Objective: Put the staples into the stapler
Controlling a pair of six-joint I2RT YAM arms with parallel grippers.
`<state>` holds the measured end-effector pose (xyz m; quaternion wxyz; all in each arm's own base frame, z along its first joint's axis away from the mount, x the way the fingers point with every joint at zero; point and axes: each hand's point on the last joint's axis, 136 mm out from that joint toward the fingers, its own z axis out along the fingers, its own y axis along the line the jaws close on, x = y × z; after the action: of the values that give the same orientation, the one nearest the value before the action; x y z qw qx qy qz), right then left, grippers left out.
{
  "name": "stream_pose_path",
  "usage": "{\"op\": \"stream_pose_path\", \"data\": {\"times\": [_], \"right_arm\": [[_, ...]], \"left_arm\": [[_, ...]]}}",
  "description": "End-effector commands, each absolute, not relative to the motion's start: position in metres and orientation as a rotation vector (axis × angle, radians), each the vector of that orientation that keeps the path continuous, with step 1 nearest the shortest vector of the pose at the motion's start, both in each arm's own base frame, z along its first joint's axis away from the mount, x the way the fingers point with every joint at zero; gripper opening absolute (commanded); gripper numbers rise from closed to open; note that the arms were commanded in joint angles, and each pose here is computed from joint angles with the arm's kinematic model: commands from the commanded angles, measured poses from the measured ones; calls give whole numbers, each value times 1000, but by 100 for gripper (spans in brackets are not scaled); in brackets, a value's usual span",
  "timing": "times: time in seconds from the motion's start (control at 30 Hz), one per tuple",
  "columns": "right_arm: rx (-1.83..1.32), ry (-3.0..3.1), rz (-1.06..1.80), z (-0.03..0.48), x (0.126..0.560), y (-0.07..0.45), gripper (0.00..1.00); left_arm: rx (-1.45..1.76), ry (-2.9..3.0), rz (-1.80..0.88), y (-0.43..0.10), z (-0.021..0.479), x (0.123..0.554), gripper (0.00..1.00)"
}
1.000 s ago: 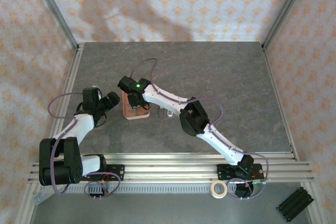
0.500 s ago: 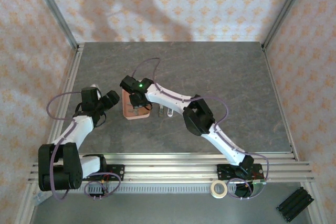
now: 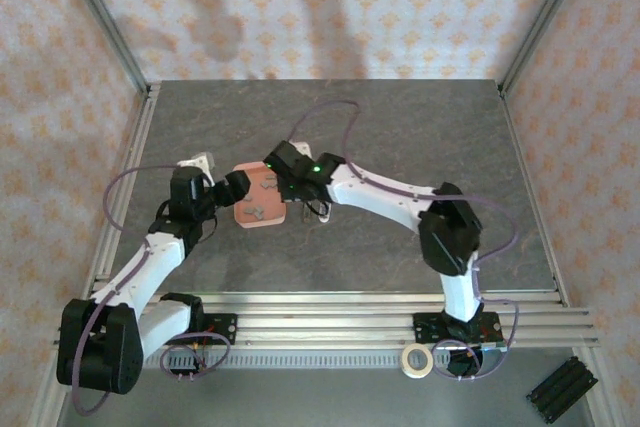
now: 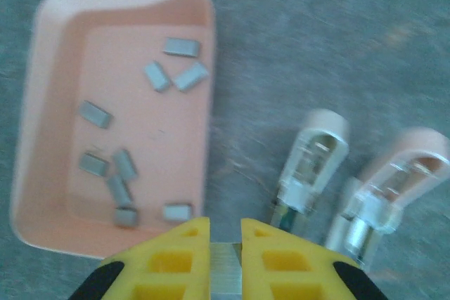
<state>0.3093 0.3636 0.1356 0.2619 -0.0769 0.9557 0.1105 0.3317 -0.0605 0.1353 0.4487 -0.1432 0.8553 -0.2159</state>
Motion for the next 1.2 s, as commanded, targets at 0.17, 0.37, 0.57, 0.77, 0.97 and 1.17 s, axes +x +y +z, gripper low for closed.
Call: {"op": "stream_pose_path", "data": {"times": [0.17, 0.37, 0.57, 0.77, 0.97, 1.17], "right_arm": [[113, 2578, 165, 122, 294, 265, 14], [207, 2607, 43, 109, 279, 202, 14], [261, 2671, 28, 84, 263, 178, 14], [311, 2706, 33, 62, 249, 170, 14], [309, 2758, 26, 42, 243, 168, 14], [288, 2805, 18, 26, 240, 172, 15]], "left_arm": [[-61, 2013, -638, -127, 150, 350, 81], [21, 2020, -633, -150, 145, 352, 81], [48, 2030, -610, -162, 142, 355, 81], [55, 2029, -597, -166, 141, 358, 81], [52, 2020, -599, -169, 144, 362, 81], [50, 2024, -602, -170, 140, 361, 81]]}}
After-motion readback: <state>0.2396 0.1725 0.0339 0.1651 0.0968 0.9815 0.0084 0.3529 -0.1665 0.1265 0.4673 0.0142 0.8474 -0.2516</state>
